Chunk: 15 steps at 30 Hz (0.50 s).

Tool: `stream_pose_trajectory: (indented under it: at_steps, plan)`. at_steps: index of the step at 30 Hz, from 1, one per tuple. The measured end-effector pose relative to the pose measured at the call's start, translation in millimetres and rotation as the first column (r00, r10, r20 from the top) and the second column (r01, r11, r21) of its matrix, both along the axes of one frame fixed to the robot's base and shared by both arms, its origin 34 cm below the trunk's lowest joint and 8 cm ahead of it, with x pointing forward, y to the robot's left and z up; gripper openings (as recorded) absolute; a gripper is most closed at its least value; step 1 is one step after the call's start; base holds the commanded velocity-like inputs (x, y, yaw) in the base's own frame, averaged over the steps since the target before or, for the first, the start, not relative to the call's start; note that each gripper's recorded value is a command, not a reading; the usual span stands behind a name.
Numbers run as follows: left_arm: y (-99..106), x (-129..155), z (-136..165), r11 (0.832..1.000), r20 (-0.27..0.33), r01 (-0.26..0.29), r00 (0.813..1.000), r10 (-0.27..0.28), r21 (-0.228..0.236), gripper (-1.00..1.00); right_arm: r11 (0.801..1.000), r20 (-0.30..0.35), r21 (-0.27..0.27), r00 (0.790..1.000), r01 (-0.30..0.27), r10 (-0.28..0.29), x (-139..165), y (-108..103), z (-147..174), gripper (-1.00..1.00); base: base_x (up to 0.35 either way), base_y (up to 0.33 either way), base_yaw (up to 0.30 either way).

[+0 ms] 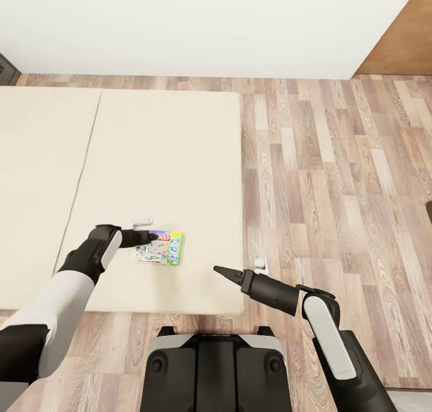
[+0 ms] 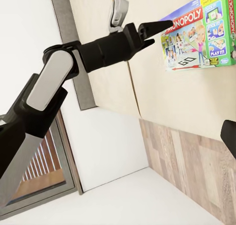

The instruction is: Put all the toys in the child's room - the three board games (two on the bed and one on the table), the two jigsaw puzzles on the table, and the tennis ball on the table - inside the toy box on the table in the child's room.

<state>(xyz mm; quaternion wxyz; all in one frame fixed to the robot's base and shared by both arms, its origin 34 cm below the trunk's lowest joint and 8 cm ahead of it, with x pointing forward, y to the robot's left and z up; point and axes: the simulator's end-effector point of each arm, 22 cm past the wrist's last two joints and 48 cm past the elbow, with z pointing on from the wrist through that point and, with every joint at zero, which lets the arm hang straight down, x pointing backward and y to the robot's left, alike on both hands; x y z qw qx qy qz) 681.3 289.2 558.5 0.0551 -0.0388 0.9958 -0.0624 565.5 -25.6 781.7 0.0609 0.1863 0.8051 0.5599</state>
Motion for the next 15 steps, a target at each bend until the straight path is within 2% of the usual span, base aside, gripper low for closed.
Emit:
stream_pose_trajectory:
  at_steps: [8, 15]
  plan:
    - [24.4, 0.9, 1.2, 0.999, 0.008, -0.004, 1.000, 0.004, 0.035, 1.00, 1.000, 0.000, 0.000, 1.000, 0.000, 0.000, 0.0, 0.0, 0.0, 1.00, 0.000, 0.000, 0.000]
    - [32.8, 2.7, 1.8, 0.999, 0.018, -0.006, 1.000, 0.005, 0.048, 1.00, 1.000, 0.000, 0.000, 1.000, 0.001, -0.001, 0.1, -0.1, 0.0, 1.00, 0.000, 0.000, 0.000]
